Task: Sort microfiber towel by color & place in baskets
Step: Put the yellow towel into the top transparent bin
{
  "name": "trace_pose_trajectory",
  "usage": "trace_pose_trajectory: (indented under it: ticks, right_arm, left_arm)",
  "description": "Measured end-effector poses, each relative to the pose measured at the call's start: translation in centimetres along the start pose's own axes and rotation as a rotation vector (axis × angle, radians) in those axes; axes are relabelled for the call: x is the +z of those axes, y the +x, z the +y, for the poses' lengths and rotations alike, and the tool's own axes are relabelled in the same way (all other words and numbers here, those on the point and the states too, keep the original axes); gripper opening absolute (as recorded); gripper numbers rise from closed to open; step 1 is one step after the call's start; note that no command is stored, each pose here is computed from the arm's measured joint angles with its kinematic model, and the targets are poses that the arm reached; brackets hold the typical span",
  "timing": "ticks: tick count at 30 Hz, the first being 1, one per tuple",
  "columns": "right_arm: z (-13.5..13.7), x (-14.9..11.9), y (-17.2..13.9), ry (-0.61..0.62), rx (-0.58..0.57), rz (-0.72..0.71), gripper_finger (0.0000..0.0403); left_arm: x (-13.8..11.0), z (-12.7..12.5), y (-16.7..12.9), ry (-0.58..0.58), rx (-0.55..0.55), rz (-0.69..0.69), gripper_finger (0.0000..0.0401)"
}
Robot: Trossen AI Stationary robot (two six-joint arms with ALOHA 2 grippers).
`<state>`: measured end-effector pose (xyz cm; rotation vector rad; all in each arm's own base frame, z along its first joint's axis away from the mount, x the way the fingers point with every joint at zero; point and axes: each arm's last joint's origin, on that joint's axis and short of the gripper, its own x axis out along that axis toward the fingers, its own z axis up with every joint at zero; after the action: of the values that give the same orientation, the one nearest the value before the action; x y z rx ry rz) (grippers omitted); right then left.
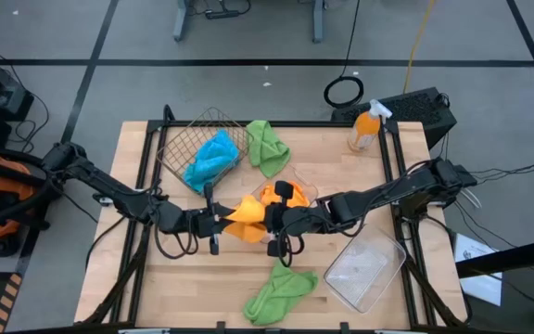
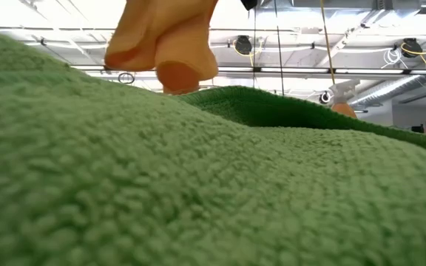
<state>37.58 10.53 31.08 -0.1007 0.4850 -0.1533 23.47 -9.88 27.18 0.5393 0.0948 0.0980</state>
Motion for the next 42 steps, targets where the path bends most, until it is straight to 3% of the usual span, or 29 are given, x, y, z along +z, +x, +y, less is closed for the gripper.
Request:
trace_pose_trajectory:
  ticks: [2,8,17,22,33,42]
  right_arm:
    - [0.1,0.1,-0.2,-0.005,0.004,-0.002,0.0010]
    - [0.5,0.1,-0.6,-0.007,0.013,-0.003,0.0012]
    - [0.5,0.7,-2.3,-0.008,0.025,-0.018,0.0004]
    - [0.3,1.0,-3.1,-0.006,0.026,-0.024,0.0003]
    - [0.2,1.2,-3.1,0.026,-0.015,-0.049,0.0003]
    - [0.1,1.7,-3.1,0.058,-0.056,-0.103,0.0002]
  left_arm:
    - [0.0,0.0,0.0,-0.025,0.005,0.003,0.0025]
    - [-0.4,0.0,0.0,-0.103,0.022,0.052,0.0045]
    - [-0.8,-1.0,-0.5,-0.202,-0.029,0.103,0.0197]
    - [-0.5,-1.6,-0.9,-0.267,-0.052,0.096,0.0242]
    - [0.6,-2.1,-1.3,-0.334,-0.097,0.009,0.0243]
    - [1.3,-2.2,-0.9,-0.275,-0.123,-0.095,0.0159]
